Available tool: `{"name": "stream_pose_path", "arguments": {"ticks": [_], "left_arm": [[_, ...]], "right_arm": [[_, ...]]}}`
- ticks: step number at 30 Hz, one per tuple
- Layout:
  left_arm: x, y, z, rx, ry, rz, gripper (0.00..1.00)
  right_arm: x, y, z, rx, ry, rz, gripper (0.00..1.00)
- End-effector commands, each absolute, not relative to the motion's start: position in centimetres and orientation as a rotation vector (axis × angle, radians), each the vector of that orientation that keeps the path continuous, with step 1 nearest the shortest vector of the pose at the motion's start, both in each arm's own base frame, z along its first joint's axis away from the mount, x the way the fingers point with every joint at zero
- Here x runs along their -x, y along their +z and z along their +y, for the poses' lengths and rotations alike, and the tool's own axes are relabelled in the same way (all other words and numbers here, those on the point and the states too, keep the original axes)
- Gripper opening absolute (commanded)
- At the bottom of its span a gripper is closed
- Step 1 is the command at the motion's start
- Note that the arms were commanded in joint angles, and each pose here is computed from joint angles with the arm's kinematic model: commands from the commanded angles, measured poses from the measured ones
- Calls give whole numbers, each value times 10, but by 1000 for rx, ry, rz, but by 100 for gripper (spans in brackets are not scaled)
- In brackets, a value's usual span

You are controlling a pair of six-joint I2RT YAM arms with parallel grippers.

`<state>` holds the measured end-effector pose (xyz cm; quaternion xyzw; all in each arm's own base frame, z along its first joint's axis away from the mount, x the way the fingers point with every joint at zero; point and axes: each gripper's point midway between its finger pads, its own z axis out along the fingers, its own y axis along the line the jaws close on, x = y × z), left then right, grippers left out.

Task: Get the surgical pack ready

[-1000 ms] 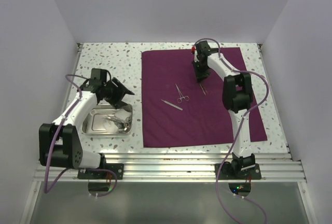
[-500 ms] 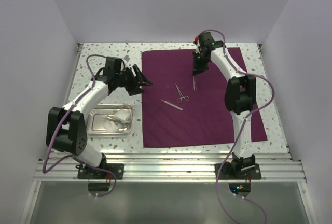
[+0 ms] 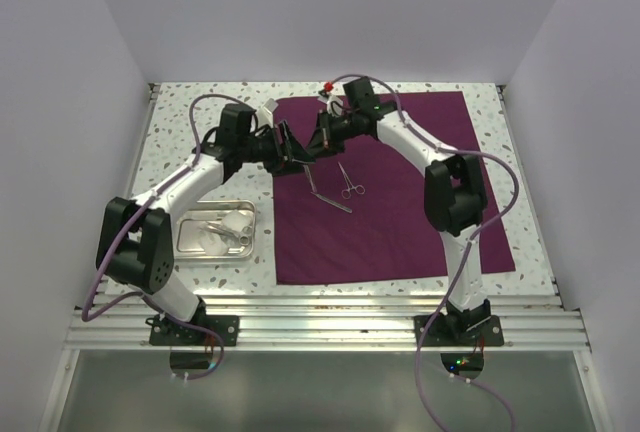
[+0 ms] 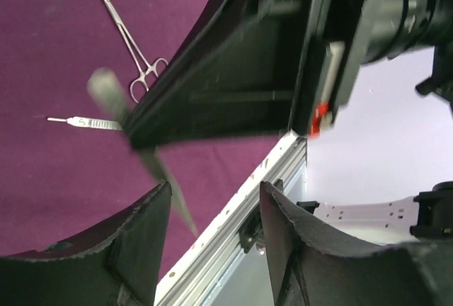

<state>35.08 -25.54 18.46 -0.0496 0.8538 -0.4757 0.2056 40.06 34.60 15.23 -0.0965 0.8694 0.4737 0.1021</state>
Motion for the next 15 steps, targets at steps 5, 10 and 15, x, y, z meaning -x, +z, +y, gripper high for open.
{"name": "stream_pose_path", "arguments": {"ticks": [5, 10, 15], "left_arm": [[-348, 188, -260, 130, -1390, 2366, 50], [-345, 196, -246, 167, -1261, 2370, 41], [-344, 202, -232, 180, -1130, 2380, 47]], "right_arm": [[-390, 215, 371, 343, 1633, 2394, 0], [-388, 211, 369, 345, 1619, 2416, 0], [-383, 211, 366, 351, 1634, 2420, 0]]}}
